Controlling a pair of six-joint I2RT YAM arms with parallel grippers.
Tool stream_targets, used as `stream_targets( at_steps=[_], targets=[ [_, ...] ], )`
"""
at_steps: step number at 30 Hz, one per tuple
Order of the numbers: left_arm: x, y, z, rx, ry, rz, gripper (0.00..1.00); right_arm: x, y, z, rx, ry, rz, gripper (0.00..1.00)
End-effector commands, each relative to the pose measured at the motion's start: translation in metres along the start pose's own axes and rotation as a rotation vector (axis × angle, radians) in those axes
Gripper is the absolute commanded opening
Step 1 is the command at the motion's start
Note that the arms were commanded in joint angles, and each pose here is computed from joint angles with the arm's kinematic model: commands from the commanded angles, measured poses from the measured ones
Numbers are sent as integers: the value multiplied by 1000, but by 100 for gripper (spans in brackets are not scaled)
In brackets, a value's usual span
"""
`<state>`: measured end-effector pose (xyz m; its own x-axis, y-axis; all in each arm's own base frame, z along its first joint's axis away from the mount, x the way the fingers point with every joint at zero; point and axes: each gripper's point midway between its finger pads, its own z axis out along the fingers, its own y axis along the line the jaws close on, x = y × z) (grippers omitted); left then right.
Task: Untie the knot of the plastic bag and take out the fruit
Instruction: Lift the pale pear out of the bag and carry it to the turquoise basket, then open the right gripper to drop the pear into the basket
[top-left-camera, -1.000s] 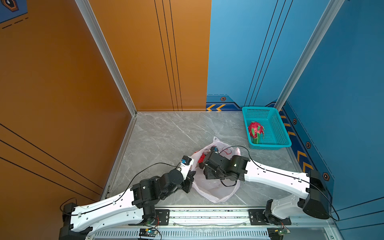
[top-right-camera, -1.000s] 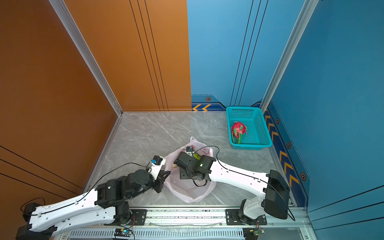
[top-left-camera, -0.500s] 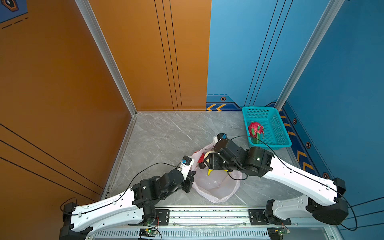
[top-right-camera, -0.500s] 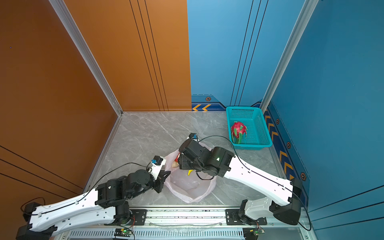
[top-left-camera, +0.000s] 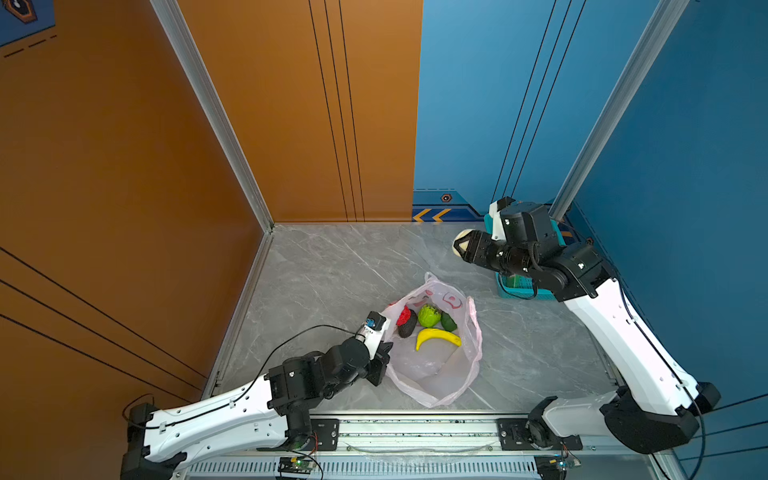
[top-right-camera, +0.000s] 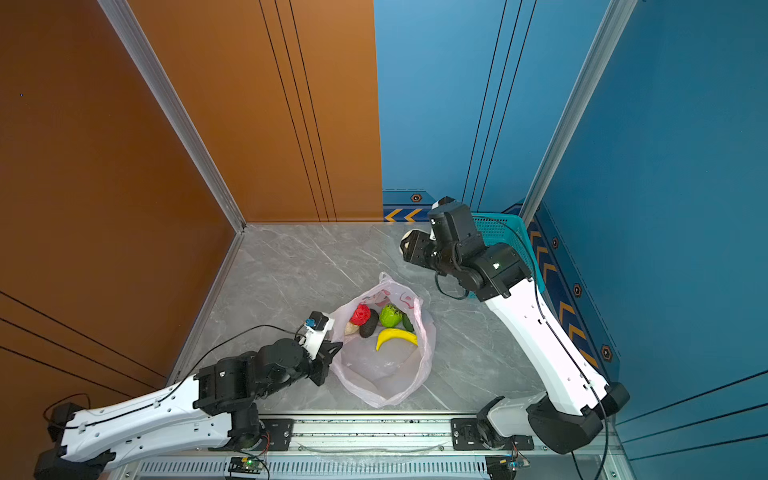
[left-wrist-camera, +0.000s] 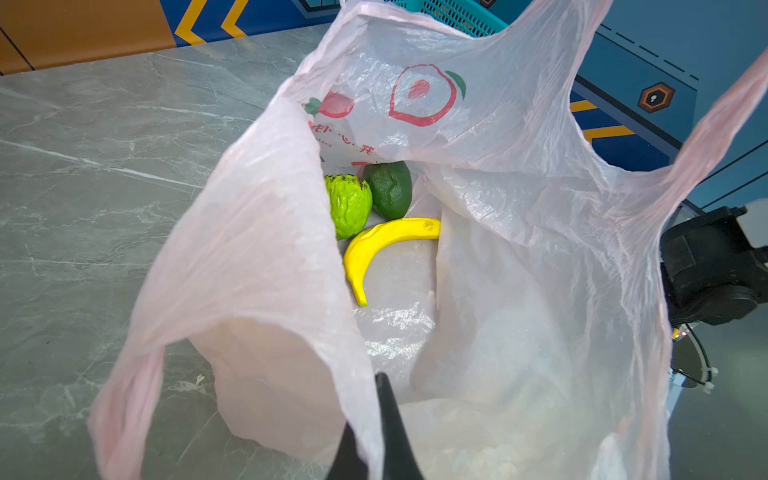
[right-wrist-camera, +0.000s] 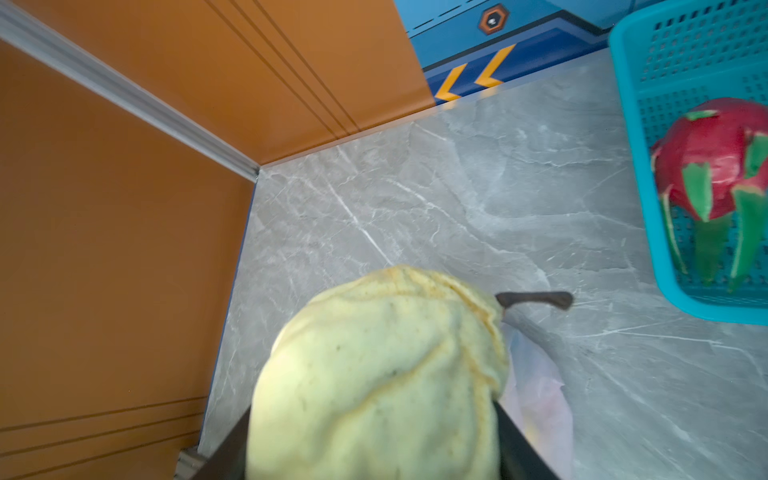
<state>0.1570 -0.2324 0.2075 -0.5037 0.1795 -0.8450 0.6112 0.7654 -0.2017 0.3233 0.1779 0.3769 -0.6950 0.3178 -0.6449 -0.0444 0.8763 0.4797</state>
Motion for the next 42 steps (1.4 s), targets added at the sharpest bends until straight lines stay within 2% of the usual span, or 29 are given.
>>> stream_targets(
  at_steps=[1,6,11,24,32,42],
  targets=[
    [-16,-2,-5,-4,-44,5,0,-7,-36,16,53,51,-28,46],
    [-16,-2,-4,-6,-44,2,0,-23,-118,43,192,62,20,46],
    [-16,-1,-4,-11,-42,-2,0,-33,-207,66,304,78,132,46],
    [-15,-2,-4,-7,-36,-9,0,-32,-368,104,573,168,249,45],
    [-15,0,-6,-18,-28,-10,0,-21,-406,130,626,233,280,48],
    [-18,1,-8,-21,-36,-7,0,-16,-404,126,660,242,280,78]
  ],
)
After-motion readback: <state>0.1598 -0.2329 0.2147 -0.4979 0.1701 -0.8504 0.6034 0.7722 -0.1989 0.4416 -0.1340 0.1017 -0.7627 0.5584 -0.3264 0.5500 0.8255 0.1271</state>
